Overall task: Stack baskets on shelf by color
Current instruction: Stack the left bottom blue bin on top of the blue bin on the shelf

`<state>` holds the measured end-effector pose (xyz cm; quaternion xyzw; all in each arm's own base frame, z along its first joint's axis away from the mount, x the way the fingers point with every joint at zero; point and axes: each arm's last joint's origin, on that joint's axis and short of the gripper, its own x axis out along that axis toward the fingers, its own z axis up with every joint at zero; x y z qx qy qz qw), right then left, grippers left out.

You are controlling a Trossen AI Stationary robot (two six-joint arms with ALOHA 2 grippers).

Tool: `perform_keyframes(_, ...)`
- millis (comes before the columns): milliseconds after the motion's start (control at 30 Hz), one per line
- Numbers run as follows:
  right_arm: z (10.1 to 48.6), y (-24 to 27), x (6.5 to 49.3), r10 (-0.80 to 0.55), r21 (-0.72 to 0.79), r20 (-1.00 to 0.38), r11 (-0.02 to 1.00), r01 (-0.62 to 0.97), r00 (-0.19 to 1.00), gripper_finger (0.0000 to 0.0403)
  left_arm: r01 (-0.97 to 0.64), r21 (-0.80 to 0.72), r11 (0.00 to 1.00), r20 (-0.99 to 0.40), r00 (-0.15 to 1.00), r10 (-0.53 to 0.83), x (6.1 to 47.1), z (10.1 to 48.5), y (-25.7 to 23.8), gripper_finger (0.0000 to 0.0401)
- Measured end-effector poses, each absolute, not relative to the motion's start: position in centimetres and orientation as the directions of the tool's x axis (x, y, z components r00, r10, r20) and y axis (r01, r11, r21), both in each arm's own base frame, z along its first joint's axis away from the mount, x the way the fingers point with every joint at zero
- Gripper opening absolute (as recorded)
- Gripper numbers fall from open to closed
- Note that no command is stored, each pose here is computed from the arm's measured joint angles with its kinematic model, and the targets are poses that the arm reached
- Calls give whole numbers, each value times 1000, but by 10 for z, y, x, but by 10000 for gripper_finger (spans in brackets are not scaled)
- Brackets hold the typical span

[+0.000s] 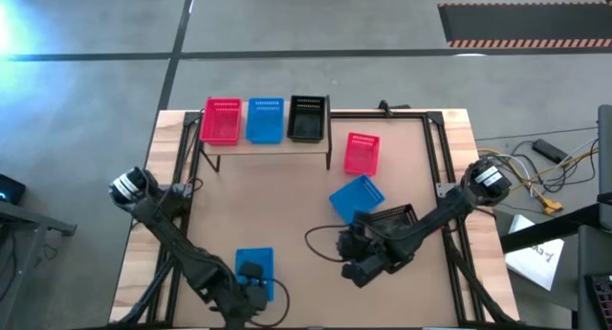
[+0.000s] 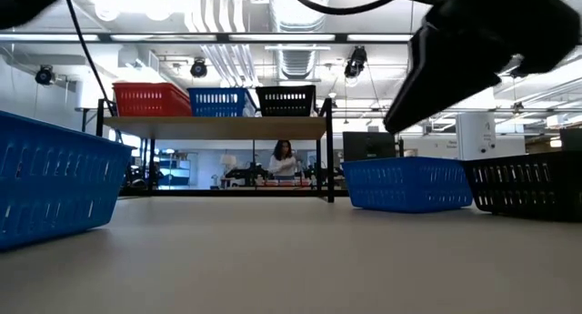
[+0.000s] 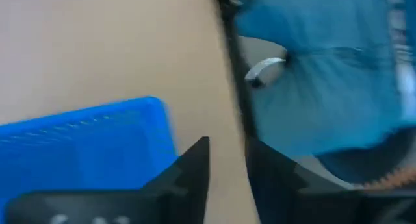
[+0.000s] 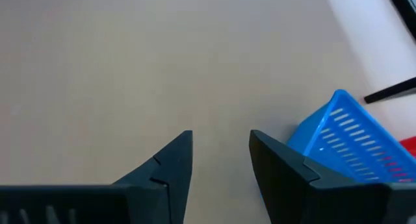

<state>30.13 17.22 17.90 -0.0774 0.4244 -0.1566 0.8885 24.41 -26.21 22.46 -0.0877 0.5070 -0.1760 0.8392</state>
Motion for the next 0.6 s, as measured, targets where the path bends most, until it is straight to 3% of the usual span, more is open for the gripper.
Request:
perform_keyframes(167, 170, 175, 292, -356, -272, -730, 934, 231, 583, 142, 204, -376, 904, -805, 411, -428, 243, 235, -266, 160)
perform_keyframes(300, 159, 174, 282, -399, -304, -715, 917, 258, 574, 137, 152, -332, 931, -824, 434, -365, 237, 232, -270, 206)
perform_keyframes(467, 148, 177, 269, -427, -306, -692, 904, 299, 582, 130, 27, -317, 948, -870, 388, -302, 231, 208, -274, 216)
perform_keyframes(600, 143, 179, 263, -494, -326, -593, 869, 371, 636, 127, -38, -239, 970, -901, 381, -207, 231, 191, -274, 210)
